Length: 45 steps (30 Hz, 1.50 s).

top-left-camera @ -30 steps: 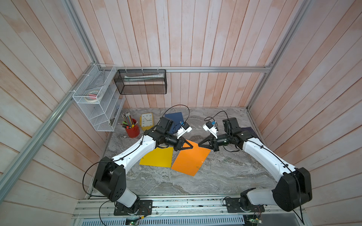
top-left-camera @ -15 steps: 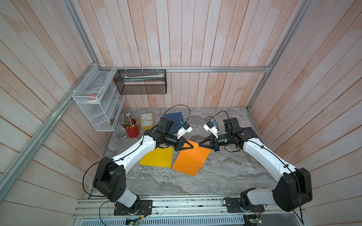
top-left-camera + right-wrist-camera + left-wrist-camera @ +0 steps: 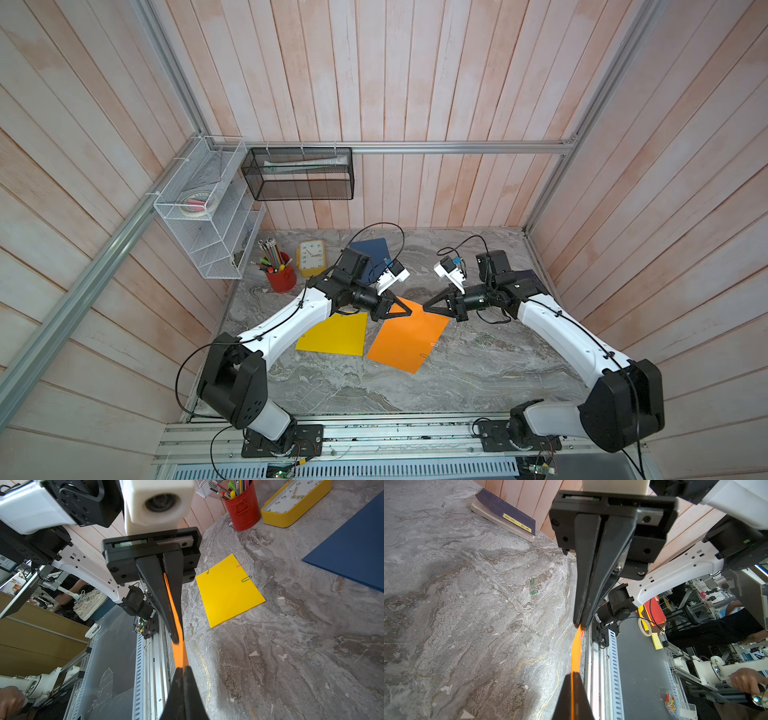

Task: Unclip the paperclips from the documents
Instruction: Remove the paper clip from the document.

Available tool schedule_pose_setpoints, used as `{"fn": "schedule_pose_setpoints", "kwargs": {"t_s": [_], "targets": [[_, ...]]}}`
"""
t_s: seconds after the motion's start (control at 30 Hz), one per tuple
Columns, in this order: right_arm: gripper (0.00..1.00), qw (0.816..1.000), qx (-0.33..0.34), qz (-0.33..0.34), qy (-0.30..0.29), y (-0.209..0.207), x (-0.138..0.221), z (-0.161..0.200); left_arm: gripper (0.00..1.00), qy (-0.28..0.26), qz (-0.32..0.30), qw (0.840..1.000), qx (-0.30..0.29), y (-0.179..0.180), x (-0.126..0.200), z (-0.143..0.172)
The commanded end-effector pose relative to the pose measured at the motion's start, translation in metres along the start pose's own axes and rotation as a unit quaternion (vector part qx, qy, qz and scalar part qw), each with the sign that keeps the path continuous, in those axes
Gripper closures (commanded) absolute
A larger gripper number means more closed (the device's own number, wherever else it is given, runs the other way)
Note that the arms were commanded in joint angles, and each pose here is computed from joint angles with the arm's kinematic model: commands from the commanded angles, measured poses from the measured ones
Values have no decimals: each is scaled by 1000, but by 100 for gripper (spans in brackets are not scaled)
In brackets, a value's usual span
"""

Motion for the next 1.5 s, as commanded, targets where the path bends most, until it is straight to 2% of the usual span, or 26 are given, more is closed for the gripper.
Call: {"fn": "schedule_pose_setpoints", "kwargs": {"t_s": [0.0,1.47], "targets": [[96,999,23,-4,-22,6,9,-7,100,26,-3,999,25,4,-3,13],[93,999,19,2,-40,5,17,-10,100,38,-7,999,27,4,-7,18]]}}
Point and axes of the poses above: each gripper's point midway between its finger pads, its own x axis back along the fingers, its own y axis along the line the jaws close on, z = x × y, the point moved 6 cm from there along x, back along the fingers, and after that the axes turned 15 degrees about -x, right-handed, at the moved point
